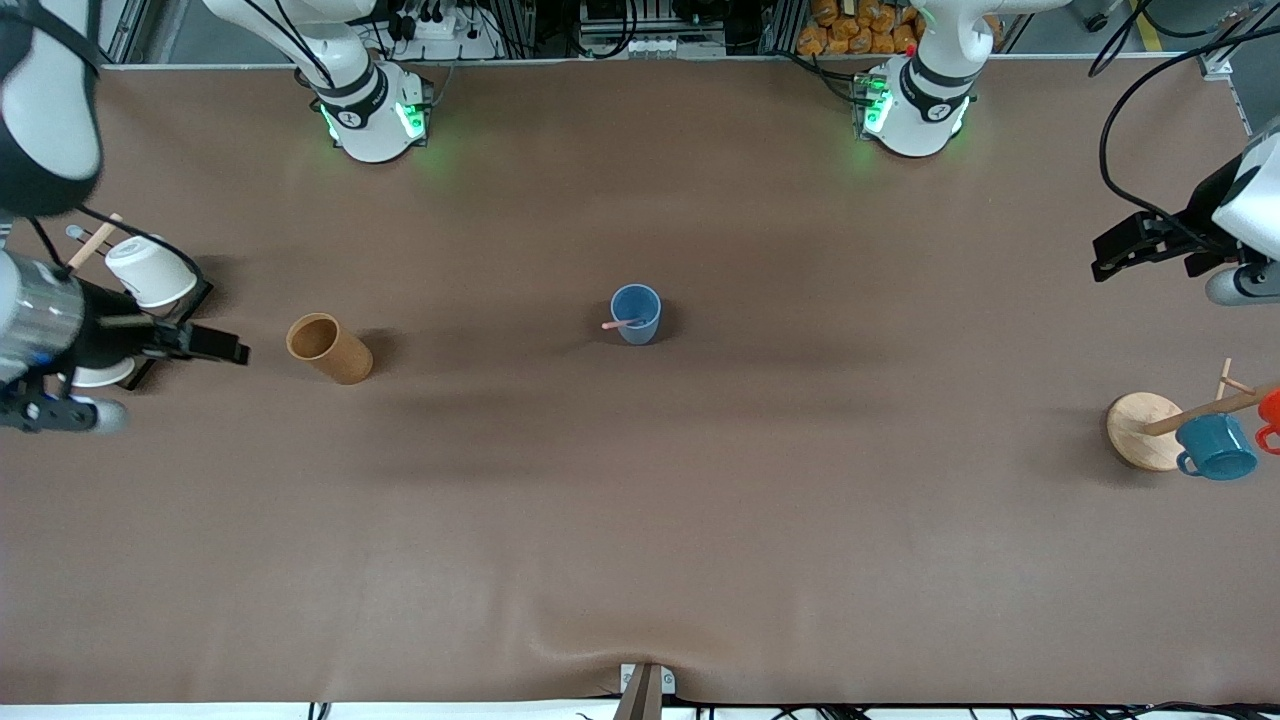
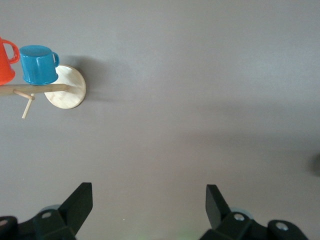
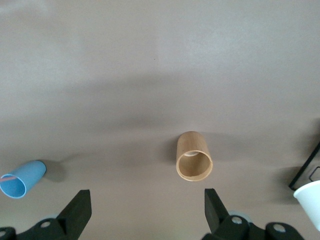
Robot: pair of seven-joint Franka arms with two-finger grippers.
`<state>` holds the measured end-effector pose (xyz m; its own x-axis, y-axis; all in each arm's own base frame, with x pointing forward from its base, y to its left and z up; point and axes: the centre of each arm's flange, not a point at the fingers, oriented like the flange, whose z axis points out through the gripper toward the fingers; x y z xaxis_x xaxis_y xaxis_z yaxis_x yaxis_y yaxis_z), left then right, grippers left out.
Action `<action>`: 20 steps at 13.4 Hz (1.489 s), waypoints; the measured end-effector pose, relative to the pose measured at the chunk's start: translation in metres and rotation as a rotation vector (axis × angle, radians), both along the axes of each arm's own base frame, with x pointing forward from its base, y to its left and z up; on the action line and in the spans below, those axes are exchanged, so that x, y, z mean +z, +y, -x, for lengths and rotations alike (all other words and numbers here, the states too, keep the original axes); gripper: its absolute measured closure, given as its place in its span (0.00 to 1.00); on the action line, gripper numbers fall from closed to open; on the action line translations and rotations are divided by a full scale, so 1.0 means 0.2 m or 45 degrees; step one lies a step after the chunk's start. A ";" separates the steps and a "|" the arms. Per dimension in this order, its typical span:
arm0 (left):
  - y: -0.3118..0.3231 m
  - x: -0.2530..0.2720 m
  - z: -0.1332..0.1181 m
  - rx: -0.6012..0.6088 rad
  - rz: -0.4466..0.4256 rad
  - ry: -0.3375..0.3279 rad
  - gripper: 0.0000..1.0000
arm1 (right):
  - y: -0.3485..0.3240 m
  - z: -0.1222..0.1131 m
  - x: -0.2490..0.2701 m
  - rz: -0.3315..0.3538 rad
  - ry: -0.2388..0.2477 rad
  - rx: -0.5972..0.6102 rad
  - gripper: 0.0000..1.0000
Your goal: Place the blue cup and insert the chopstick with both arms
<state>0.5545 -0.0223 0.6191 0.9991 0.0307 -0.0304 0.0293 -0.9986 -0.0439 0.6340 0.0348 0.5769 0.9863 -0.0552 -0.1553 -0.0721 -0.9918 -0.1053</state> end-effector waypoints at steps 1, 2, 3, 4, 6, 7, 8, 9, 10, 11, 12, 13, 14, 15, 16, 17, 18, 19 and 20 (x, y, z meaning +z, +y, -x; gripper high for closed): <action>0.00 0.01 0.01 -0.002 0.000 -0.001 0.00 | 0.02 0.04 0.06 0.007 -0.014 0.017 0.00; -0.02 0.01 0.03 -0.008 0.000 0.000 0.00 | 0.05 0.08 0.11 0.028 -0.033 0.039 0.00; -0.03 0.01 0.04 -0.014 0.005 0.001 0.00 | 0.09 0.12 0.17 0.056 -0.051 0.068 0.00; -0.05 0.00 0.05 -0.019 0.019 0.005 0.00 | 0.14 0.17 0.22 0.079 -0.067 0.095 0.00; -0.07 -0.01 0.07 -0.021 0.042 0.014 0.00 | 0.18 0.29 0.30 0.096 -0.082 0.124 0.00; -0.07 -0.01 0.07 -0.021 0.043 0.015 0.00 | 0.19 0.34 0.33 0.102 -0.084 0.126 0.00; -0.07 -0.01 0.08 -0.021 0.043 0.017 0.00 | 0.18 0.37 0.35 0.107 -0.082 0.124 0.00; -0.07 -0.01 0.09 -0.021 0.042 0.018 0.00 | 0.17 0.40 0.37 0.111 -0.080 0.120 0.00; -0.06 -0.01 0.09 -0.021 0.042 0.018 0.00 | 0.17 0.42 0.38 0.114 -0.075 0.118 0.00; -0.06 -0.01 0.09 -0.021 0.042 0.017 0.00 | 0.16 0.42 0.39 0.116 -0.074 0.117 0.00; -0.06 -0.01 0.09 -0.021 0.042 0.015 0.00 | 0.16 0.43 0.39 0.117 -0.076 0.116 0.00; -0.06 -0.01 0.09 -0.021 0.042 0.015 0.00 | 0.16 0.43 0.39 0.118 -0.076 0.116 0.00; -0.06 -0.01 0.09 -0.021 0.042 0.015 0.00 | 0.16 0.43 0.39 0.119 -0.076 0.115 0.00; -0.06 -0.01 0.09 -0.020 0.042 0.015 0.00 | 0.16 0.43 0.39 0.119 -0.076 0.113 0.00; -0.06 -0.01 0.09 -0.020 0.042 0.014 0.00 | 0.16 0.43 0.39 0.120 -0.074 0.113 0.00; -0.06 -0.01 0.09 -0.020 0.042 0.014 0.00 | 0.16 0.43 0.39 0.120 -0.070 0.114 0.00; -0.06 -0.01 0.09 -0.019 0.042 0.014 0.00 | 0.15 0.43 0.39 0.121 -0.062 0.114 0.00; -0.06 -0.01 0.09 -0.019 0.042 0.014 0.00 | 0.15 0.44 0.39 0.121 -0.060 0.114 0.00; -0.06 -0.01 0.09 -0.018 0.043 0.013 0.00 | 0.15 0.44 0.40 0.122 -0.064 0.114 0.00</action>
<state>0.5361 -0.0341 0.6164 0.9990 0.0152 -0.0417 0.0148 -0.9998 -0.0107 0.5454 0.0658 0.6572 0.9944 0.0212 -0.1038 0.0201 -0.9997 -0.0112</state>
